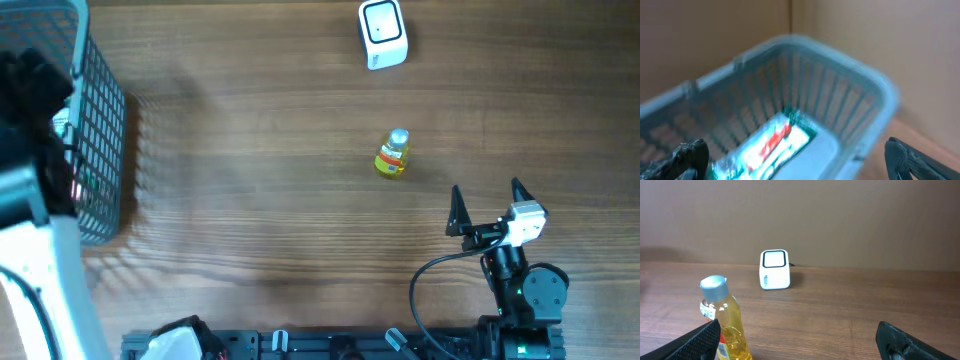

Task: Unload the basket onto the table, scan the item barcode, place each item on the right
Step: 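Reach the left gripper into the basket and grasp the Kleenex pack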

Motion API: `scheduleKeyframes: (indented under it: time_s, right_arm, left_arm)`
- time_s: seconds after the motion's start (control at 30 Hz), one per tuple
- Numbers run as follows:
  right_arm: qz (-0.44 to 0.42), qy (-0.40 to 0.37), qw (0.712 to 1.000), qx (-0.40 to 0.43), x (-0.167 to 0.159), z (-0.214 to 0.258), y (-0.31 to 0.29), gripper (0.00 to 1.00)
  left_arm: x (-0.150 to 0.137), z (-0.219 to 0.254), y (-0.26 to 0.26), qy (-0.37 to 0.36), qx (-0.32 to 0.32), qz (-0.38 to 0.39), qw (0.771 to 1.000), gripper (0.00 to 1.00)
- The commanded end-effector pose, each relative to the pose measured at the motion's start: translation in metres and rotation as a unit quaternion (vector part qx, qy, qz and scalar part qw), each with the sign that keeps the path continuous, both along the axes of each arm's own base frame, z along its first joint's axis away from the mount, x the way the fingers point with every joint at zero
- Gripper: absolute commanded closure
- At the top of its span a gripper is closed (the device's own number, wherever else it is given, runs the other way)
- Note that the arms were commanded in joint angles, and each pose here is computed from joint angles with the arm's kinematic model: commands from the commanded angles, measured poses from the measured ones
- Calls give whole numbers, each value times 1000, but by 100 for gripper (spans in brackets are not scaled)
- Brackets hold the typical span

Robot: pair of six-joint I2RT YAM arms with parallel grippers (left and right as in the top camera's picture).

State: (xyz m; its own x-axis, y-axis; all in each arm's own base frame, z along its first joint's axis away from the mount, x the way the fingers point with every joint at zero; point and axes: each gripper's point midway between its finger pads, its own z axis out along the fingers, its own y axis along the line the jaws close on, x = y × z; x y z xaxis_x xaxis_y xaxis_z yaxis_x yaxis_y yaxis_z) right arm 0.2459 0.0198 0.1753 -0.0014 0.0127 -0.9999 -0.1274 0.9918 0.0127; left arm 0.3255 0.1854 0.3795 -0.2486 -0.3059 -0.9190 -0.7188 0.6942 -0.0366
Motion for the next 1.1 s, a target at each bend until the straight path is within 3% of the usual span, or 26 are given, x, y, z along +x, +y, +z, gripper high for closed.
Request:
scheduleKeyframes:
  time_s: [0.0,0.07,0.13,0.2,0.23,0.3,0.33,0.4,0.57,0.67,0.73,0.87,0.93,1.03,1.07]
  right_arm:
    - [-1,-4,1000,-5,0,1,-1,0]
    - [-1,-4,1000,-5,0,1,-1,0]
    - [-1,-4,1000,-5,0,1,-1,0]
    - [-1,-4,1000,-5,0,1,-1,0]
    - [-1,-4,1000,-5,0,1,-1,0]
    - [-1,-4,1000,-5,0,1,-1,0]
    - [-1,-4,1000,-5,0,1,-1,0]
    - [-1,-4,1000,-5,0,1,-1,0]
    - [-1,-4,1000,-5,0,1,-1,0]
    - [-1,-4,1000,-5,0,1,-1,0]
    - [-1,-4,1000,-5,0,1,-1,1]
    - [-1,-4,1000,-5,0,1,-1,0]
    - [-1,-4,1000,-5,0,1,-1,0]
    - [-1,-4,1000,-5,0,1,-1,0]
    - [-1,-4,1000,-5,0,1,-1,0]
  left_arm:
    - [12,-53,23,-9,-154,-3,988,0]
    - [9,-78,32,8,-212,-16,977,0]
    - [-12,-103,44,59,-226,10,972,6]
    - [-28,-117,47,86,-249,30,964,0]
    - [-33,-119,49,89,-254,37,962,10]
    - [-35,-122,47,92,-263,43,959,83]
    - [-34,-122,46,88,-267,39,959,82]
    - [-23,-117,42,77,-265,7,961,96]
    - [-11,-110,46,83,-261,-15,962,96]
    - [-7,-146,51,134,-287,-14,948,94]
    - [-8,-177,52,182,-307,-18,934,78]
    - [-20,-205,70,204,-338,11,919,62]
    - [-27,-206,77,205,-339,18,918,42]
    - [-33,-208,78,211,-341,20,916,23]
    - [-36,-209,75,217,-347,21,912,3]
